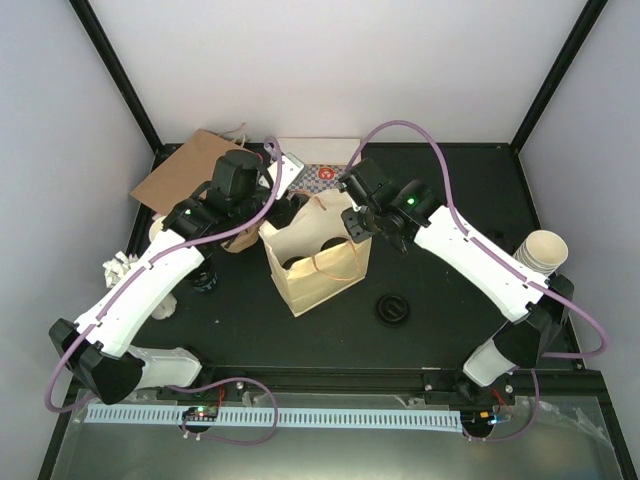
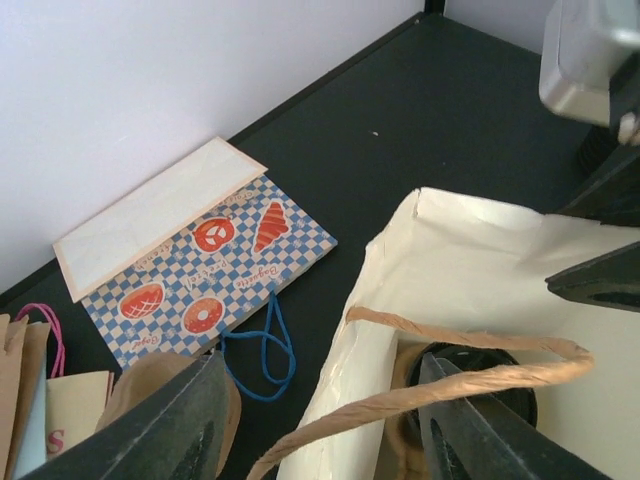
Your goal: Pack the takeout coffee
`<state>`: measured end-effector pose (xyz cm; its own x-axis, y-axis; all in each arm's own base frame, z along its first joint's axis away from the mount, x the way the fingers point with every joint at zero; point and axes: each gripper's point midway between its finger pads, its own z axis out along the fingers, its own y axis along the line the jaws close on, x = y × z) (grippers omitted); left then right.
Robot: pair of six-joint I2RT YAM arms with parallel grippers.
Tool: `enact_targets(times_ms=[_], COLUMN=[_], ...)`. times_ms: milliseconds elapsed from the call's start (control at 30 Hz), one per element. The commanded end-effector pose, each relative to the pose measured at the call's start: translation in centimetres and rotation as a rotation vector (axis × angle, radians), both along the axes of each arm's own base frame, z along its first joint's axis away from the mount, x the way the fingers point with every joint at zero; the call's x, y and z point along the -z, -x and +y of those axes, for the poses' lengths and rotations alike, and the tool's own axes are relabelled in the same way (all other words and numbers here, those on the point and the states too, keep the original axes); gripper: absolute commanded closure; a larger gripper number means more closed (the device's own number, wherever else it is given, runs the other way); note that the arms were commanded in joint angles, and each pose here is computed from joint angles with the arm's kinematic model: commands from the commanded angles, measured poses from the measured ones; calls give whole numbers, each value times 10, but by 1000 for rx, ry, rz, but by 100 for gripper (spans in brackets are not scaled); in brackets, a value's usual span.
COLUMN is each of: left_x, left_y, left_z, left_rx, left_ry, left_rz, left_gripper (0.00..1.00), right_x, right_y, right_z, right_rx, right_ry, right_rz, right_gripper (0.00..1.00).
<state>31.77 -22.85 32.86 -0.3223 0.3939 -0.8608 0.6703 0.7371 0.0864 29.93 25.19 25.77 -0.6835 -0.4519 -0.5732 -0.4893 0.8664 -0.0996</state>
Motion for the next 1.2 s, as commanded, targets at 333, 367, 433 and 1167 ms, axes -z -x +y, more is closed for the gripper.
enact_targets(times_ms=[333,367,433,1167], left_x=[-31,-27,-30,-47], left_y=[-12,-16,-20,-84], left_z=[0,-1,0,-43], left_rx=[-56,-67,-92,-134], left_ry=[50,47,59,204], left_rz=[-69,-61,-63,26], left_gripper=[91,96,98,80], right_x=[-10,-10,-9,-21], right_y=[-11,-10,-9,-5], right_z=[-21,-25,-32,-70], right_rx=[91,100,119,208], right_ry=[69,74,74,17], right_rz=[-59,-59,-51,-69], right_gripper=[99,99,99,61])
